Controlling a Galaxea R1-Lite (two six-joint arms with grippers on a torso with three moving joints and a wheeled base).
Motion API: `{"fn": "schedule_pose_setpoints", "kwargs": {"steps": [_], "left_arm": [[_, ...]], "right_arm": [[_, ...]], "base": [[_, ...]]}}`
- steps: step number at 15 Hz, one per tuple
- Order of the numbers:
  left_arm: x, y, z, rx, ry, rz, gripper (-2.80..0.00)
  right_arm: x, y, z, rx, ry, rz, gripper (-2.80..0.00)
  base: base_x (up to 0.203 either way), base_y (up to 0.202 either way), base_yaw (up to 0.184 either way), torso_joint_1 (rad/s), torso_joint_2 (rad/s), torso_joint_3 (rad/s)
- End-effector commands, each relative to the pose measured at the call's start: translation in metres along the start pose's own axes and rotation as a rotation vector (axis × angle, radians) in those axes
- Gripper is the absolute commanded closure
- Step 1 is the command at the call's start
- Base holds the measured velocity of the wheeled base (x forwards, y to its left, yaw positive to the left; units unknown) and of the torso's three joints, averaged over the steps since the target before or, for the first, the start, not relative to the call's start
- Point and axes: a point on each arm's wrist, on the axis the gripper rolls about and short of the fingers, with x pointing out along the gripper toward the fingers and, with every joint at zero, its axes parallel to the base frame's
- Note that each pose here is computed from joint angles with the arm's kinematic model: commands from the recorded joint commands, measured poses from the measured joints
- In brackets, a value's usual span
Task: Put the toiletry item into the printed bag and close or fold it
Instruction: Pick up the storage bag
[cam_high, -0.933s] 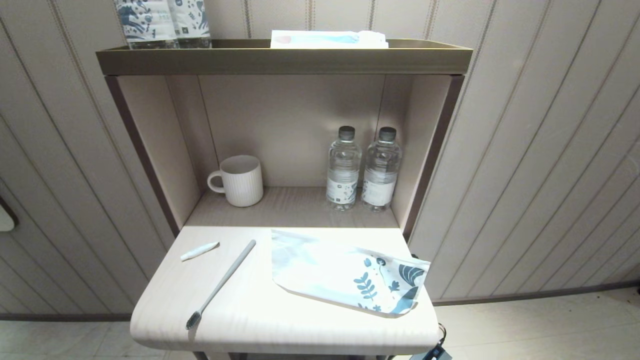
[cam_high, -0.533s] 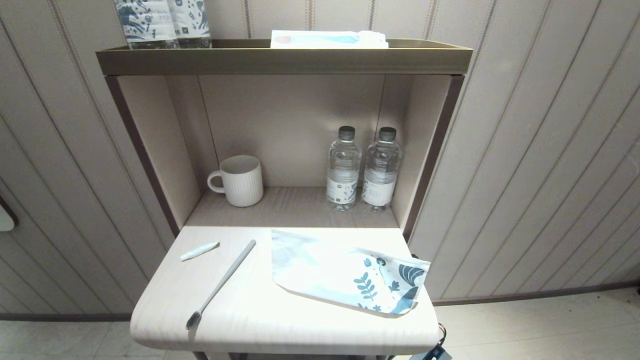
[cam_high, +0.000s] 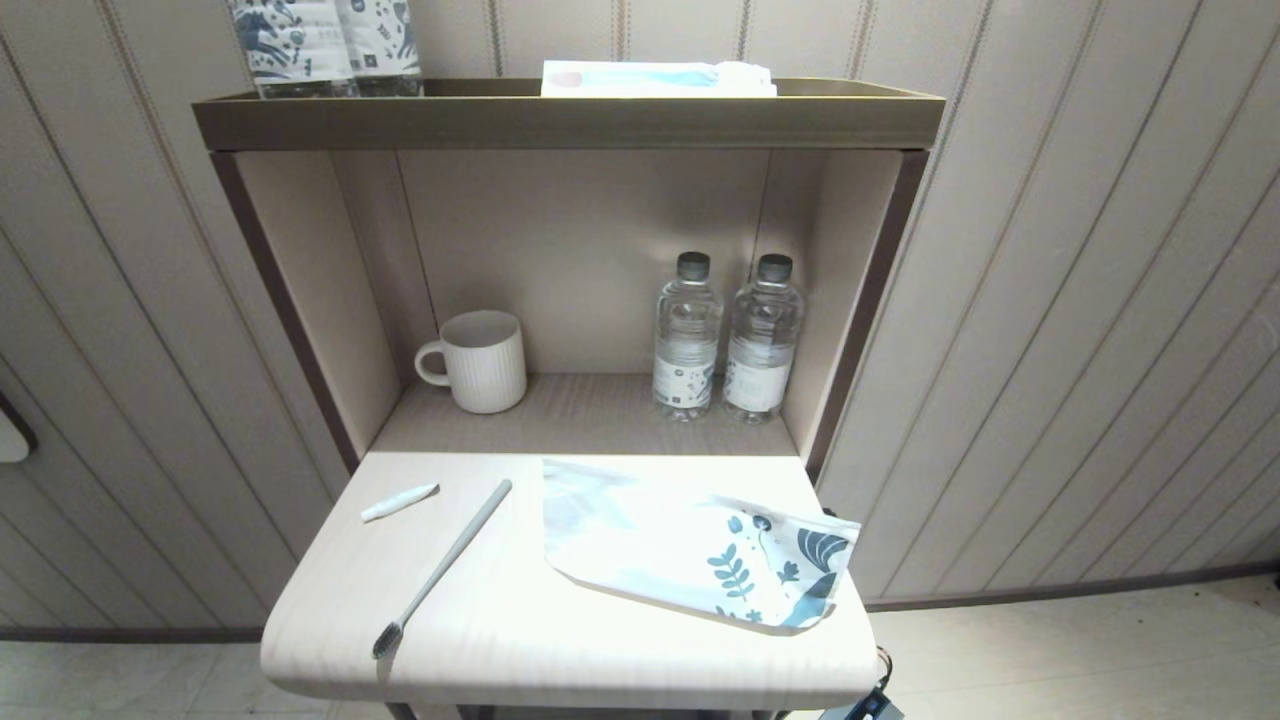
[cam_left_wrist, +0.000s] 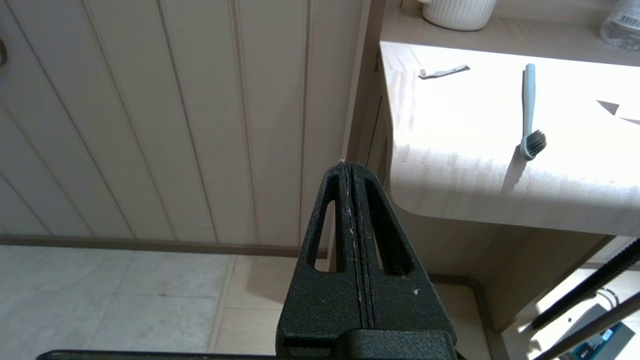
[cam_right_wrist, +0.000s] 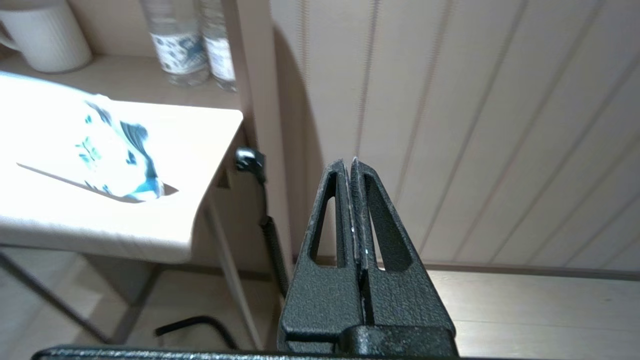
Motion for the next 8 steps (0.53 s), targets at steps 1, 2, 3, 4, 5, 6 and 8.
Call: {"fn": "schedule_pose_setpoints", "kwargs": {"steps": [1,2,3,4,5,6,8], "left_arm": [[0.0,0.0,0.0,0.001,0.0,0.001,0.0],[0.0,0.0,0.0,0.002,0.0,0.001,0.0],[0.0,0.0,0.0,0.001,-0.002,-0.001,0.0],[0.0,0.0,0.0,-0.002,0.0,-0.001,0.0],[0.0,0.0,0.0,-0.001,0.0,-0.001,0.0],[0.0,0.0,0.0,-0.001,-0.002,0.0,0.0],[0.0,0.0,0.0,0.0,0.0,-0.001,0.0]], "right_arm": [[0.049,-0.002,0.024,0.037,0.153,0.01,0.0],[0.07,-0.002,0.033,0.083,0.193,0.008,0.0],[0.089,-0.003,0.039,0.133,0.224,0.004,0.0],[0.107,-0.003,0.042,0.184,0.245,0.0,0.0],[0.12,-0.002,0.041,0.229,0.263,0.012,0.0],[0.125,0.003,0.039,0.25,0.284,0.069,0.0],[0.118,0.012,0.031,0.254,0.391,0.183,0.0]], "base": [[0.0,0.0,0.0,0.0,0.0,0.0],[0.0,0.0,0.0,0.0,0.0,0.0],[0.0,0.0,0.0,0.0,0.0,0.0],[0.0,0.0,0.0,0.0,0.0,0.0],[0.0,0.0,0.0,0.0,0.0,0.0],[0.0,0.0,0.0,0.0,0.0,0.0],[0.0,0.0,0.0,0.0,0.0,0.0]]}}
